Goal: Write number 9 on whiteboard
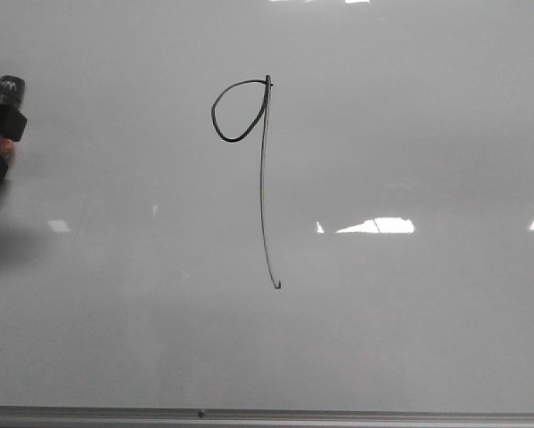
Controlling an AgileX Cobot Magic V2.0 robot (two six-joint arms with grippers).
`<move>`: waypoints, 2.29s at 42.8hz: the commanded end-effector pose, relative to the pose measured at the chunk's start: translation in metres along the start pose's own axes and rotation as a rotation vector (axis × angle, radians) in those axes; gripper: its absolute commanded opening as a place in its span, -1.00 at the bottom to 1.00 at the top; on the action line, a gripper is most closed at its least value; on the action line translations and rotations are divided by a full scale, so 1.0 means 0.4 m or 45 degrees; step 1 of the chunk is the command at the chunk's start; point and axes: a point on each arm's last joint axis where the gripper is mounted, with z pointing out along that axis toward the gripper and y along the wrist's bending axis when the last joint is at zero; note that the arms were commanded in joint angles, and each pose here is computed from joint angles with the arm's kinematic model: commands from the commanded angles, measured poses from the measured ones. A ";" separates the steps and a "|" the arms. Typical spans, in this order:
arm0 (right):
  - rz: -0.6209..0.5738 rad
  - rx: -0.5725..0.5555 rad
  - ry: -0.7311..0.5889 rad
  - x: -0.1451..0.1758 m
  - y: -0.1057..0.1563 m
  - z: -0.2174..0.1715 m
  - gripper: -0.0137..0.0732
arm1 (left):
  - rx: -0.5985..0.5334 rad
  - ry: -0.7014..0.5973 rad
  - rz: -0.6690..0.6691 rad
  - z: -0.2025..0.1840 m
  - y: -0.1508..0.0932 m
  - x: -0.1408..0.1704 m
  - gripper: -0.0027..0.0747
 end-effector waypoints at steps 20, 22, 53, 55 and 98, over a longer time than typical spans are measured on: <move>0.034 0.040 -0.107 -0.033 -0.004 -0.012 -0.83 | -0.028 -0.143 -0.073 0.010 0.017 -0.042 -0.21; 0.034 0.041 -0.107 -0.033 -0.004 -0.012 -0.83 | -0.028 -0.143 -0.073 0.010 0.017 -0.042 -0.16; 0.121 0.242 -0.284 -0.062 -0.041 -0.021 -0.83 | -0.005 -0.483 -0.014 -0.261 0.001 -0.021 0.34; 0.122 0.301 -0.333 -0.069 -0.051 -0.026 -0.83 | 0.000 -0.537 0.007 -0.298 -0.004 -0.003 0.25; 0.019 0.665 -0.851 0.151 -0.001 -0.179 -0.83 | 0.095 -1.168 0.063 -0.582 -0.008 0.269 -0.98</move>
